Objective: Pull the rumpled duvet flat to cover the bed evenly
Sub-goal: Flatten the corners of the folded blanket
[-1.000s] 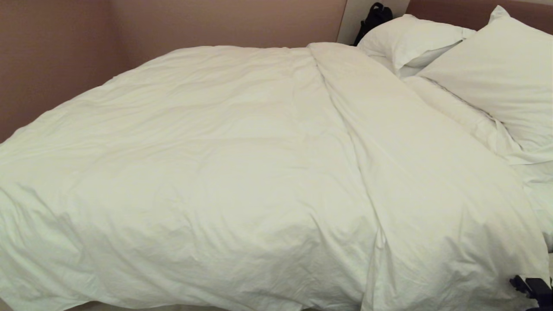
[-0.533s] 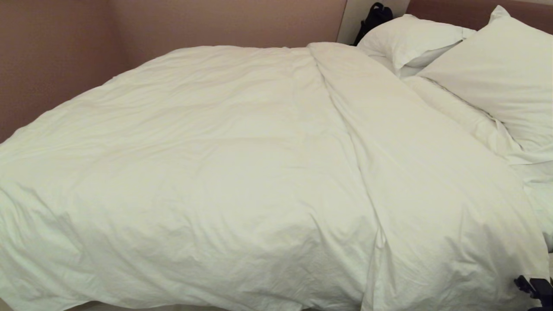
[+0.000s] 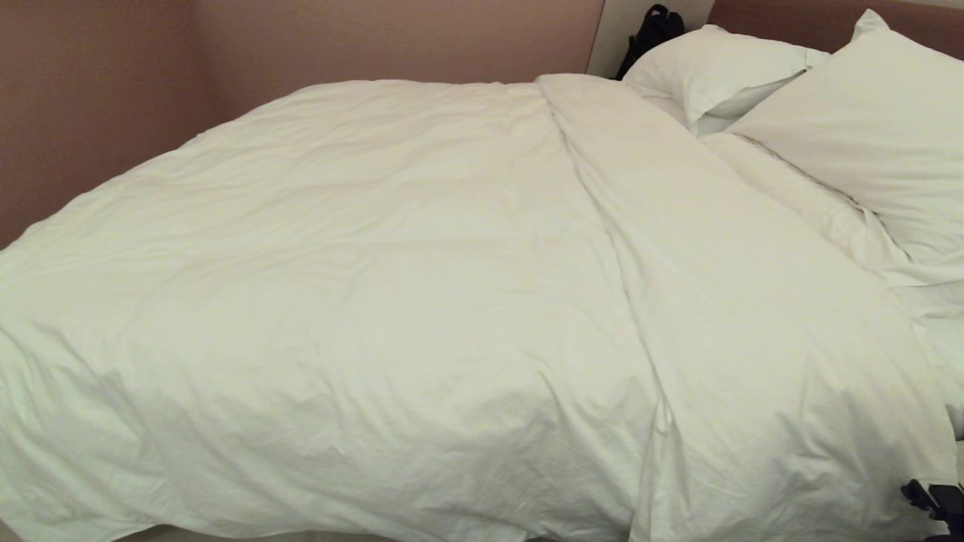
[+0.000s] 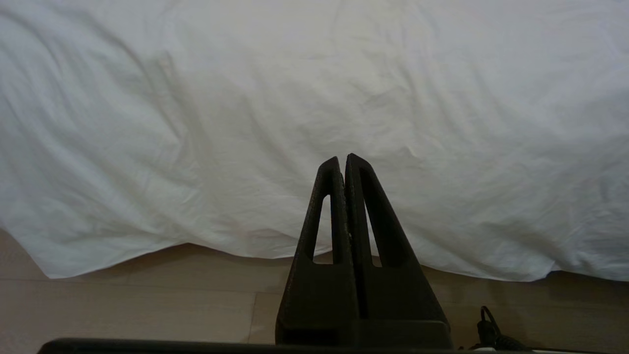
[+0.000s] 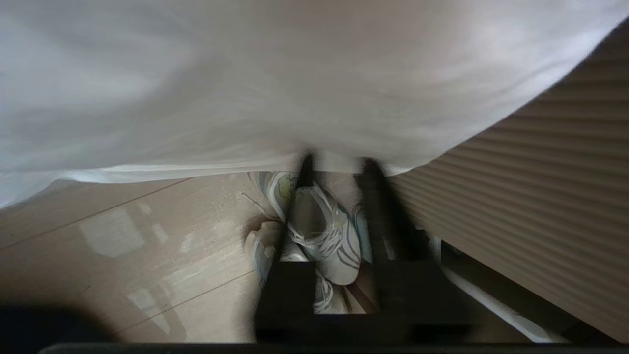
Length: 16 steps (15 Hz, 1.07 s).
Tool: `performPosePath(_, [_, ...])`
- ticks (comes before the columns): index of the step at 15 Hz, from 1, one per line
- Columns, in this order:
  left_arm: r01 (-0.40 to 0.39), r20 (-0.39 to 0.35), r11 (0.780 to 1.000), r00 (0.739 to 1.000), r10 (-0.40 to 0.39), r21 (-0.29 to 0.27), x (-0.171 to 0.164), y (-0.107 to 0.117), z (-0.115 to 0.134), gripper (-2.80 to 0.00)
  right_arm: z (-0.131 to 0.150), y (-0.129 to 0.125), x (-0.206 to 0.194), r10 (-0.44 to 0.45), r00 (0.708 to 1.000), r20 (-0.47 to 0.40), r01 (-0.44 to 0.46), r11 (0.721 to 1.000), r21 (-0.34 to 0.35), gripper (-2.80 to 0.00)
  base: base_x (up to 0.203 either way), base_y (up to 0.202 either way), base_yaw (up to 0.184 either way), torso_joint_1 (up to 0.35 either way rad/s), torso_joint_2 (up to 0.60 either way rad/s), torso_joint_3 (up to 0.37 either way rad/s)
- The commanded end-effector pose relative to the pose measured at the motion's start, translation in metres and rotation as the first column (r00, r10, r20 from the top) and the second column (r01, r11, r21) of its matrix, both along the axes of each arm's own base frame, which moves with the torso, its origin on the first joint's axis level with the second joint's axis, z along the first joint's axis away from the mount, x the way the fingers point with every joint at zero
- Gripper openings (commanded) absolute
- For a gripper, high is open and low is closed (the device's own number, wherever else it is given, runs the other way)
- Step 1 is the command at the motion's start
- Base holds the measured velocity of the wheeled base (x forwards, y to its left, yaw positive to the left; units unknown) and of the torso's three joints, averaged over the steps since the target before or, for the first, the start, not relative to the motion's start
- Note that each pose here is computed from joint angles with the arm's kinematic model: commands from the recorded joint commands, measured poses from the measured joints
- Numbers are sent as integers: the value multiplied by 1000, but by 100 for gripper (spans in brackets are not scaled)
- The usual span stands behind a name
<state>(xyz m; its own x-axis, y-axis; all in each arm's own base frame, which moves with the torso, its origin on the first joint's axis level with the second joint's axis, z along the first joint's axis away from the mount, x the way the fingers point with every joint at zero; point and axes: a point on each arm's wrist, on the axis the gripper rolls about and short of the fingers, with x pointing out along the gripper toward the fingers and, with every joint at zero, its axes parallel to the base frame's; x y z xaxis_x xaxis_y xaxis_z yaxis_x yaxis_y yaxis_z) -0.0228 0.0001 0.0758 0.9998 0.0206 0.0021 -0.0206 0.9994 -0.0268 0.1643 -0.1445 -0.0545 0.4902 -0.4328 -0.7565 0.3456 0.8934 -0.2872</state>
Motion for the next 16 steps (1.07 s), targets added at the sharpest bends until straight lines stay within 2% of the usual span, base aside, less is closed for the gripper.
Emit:
performPosePath(1, [-1,1,1000,1000,1,-1,0,0,0,-280,2,0,0,-1,1000,9,1,1000,-9,0,0,0,0,0,0,0])
performPosePath(6, [-1,1,1000,1000,1,-1,0,0,0,-280,4,-2,0,-8,1000,20,8,1000,-13,0,0,0,0,0,0,0])
performPosePath(12, [-1,1,1000,1000,1,-1,0,0,0,-280,1,-6,-2,54,994,94,-61,996,72,0,0,0,0,0,0,0])
performPosePath(16, [-1,1,1000,1000,1,-1,0,0,0,-280,-2,-8,-7,150,973,176,-178,972,152,0,0,0,0,0,0,0])
